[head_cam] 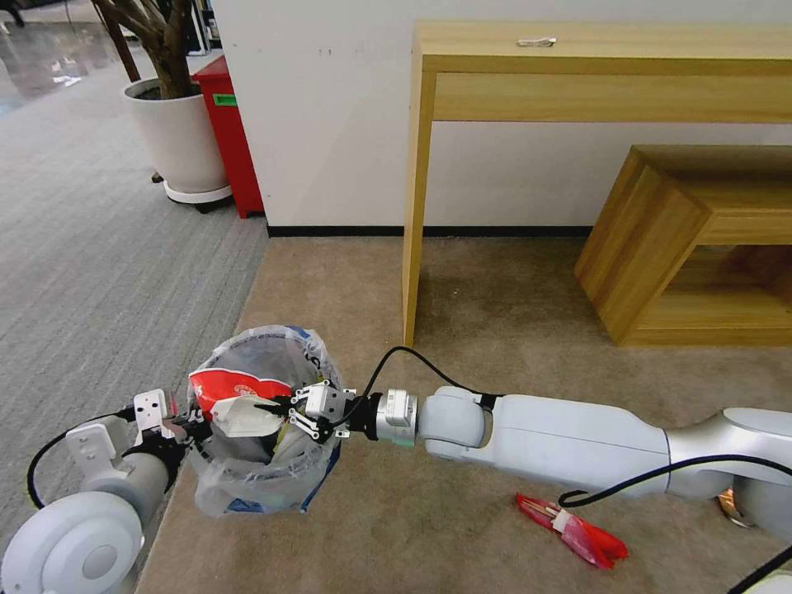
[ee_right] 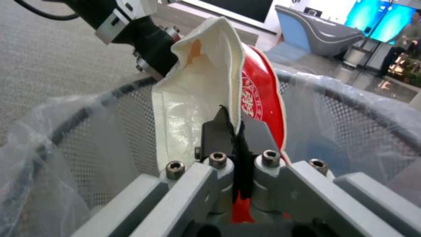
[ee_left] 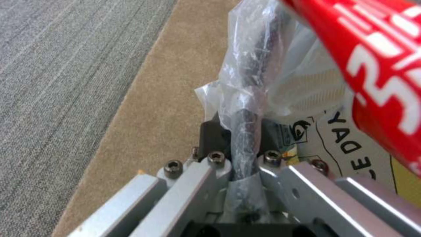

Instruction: Pick up the trash bin and place the garbage on the floor into it.

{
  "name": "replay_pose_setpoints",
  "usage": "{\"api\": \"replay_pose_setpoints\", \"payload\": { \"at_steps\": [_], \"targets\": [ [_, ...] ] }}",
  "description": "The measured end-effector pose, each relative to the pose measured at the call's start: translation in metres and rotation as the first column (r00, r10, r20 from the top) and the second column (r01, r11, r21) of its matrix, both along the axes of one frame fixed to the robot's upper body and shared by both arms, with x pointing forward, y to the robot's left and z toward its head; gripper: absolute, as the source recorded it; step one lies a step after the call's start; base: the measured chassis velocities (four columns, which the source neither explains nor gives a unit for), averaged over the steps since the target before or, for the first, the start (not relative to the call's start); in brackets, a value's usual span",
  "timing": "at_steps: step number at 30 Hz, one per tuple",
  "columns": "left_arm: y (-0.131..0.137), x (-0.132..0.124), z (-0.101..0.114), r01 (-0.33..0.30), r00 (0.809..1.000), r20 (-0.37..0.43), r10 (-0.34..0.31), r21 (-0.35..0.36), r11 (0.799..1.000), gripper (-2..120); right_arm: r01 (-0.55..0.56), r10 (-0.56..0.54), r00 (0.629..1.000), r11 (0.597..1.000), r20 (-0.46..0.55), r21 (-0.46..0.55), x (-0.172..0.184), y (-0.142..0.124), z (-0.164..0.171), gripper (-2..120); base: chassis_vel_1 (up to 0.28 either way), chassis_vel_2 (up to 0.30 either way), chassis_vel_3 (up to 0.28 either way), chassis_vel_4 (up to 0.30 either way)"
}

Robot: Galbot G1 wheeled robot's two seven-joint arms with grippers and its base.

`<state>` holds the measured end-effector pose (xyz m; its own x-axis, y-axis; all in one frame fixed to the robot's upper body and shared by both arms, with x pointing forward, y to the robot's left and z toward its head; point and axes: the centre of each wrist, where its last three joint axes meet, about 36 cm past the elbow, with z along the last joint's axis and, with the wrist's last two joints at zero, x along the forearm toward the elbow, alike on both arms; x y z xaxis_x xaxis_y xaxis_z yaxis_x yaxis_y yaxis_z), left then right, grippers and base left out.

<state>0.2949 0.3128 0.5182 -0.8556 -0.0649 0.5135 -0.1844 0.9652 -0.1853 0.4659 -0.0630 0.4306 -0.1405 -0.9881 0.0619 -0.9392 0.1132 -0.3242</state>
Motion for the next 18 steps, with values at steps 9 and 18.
{"api": "replay_pose_setpoints", "payload": {
  "at_steps": [9, 18],
  "targets": [
    [0.0, 0.0, -0.001, 0.0, 1.0, -0.002, 0.0, -0.001, 1.0, 0, 0.002, -0.002, 1.0, 1.0, 0.001, 0.0, 0.0, -0.007, 0.002, 31, 0.0, 0.0, 0.0, 0.0],
    [0.001, 0.0, -0.001, -0.002, 1.0, -0.004, 0.002, -0.004, 1.0, 0, -0.01, 0.01, 1.0, 1.0, 0.0, -0.005, 0.002, -0.018, 0.001, 65, 0.0, 0.0, 0.0, 0.0]
  ]
}}
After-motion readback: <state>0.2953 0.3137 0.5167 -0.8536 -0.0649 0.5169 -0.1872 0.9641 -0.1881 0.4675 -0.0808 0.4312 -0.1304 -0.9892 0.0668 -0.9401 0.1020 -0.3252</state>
